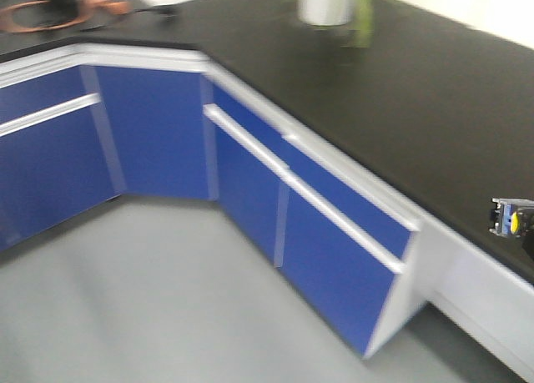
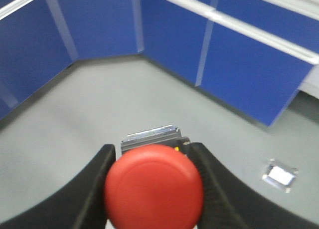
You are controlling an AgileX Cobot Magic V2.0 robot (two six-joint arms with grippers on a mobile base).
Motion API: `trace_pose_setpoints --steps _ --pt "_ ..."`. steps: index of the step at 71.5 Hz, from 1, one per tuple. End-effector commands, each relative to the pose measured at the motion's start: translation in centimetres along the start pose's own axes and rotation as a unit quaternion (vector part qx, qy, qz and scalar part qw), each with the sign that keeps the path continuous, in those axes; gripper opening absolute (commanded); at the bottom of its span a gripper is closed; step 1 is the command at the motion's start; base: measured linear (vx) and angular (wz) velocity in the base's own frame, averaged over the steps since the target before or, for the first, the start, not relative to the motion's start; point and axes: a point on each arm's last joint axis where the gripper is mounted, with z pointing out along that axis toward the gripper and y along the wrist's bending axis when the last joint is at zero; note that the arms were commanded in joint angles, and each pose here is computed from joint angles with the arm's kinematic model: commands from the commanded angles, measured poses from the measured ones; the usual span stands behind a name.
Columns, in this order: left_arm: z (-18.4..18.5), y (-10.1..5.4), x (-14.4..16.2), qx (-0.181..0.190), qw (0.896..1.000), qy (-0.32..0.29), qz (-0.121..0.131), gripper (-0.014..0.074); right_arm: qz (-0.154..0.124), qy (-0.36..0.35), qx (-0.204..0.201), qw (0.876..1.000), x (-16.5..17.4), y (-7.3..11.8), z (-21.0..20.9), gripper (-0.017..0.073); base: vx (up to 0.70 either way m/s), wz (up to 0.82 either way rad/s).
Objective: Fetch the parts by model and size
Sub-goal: 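Turn the base toward the bench with the red tray, then approach and stop in front of the red tray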
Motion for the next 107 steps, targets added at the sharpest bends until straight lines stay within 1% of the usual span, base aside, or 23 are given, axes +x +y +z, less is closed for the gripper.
trace_pose_setpoints --steps 1,31,71,90,107 --pt "-0.24 -0.09 -1.13 0.006 0.999 -0.036 -0.002 -0.0006 -0.004 -0.052 0.006 0.999 -1.59 -0.11 -0.26 -0.0010 0.26 -0.91" --pt "-0.24 -0.09 -1.13 0.006 0.999 -0.036 -0.002 -0.0006 -0.004 -0.052 0.006 0.999 -1.59 -0.11 -0.26 -0.0010 0.22 -0.73" --pt "-0.24 -0.09 -1.13 0.006 0.999 -0.036 -0.002 -0.0006 -0.004 -0.052 0.006 0.999 -1.59 -0.11 -0.26 -0.0010 0.12 -0.67" --pt "-0.24 -0.09 -1.13 0.006 0.999 -0.036 -0.002 -0.0006 -0.004 -0.052 0.006 0.999 -1.59 -0.11 -0.26 -0.0010 0.07 -0.41" --pt "-0.24 -0.09 -1.13 0.006 0.999 -0.036 -0.002 -0.0006 -0.004 -0.052 0.006 0.999 -1.59 -0.11 -0.26 -0.0010 0.04 -0.14"
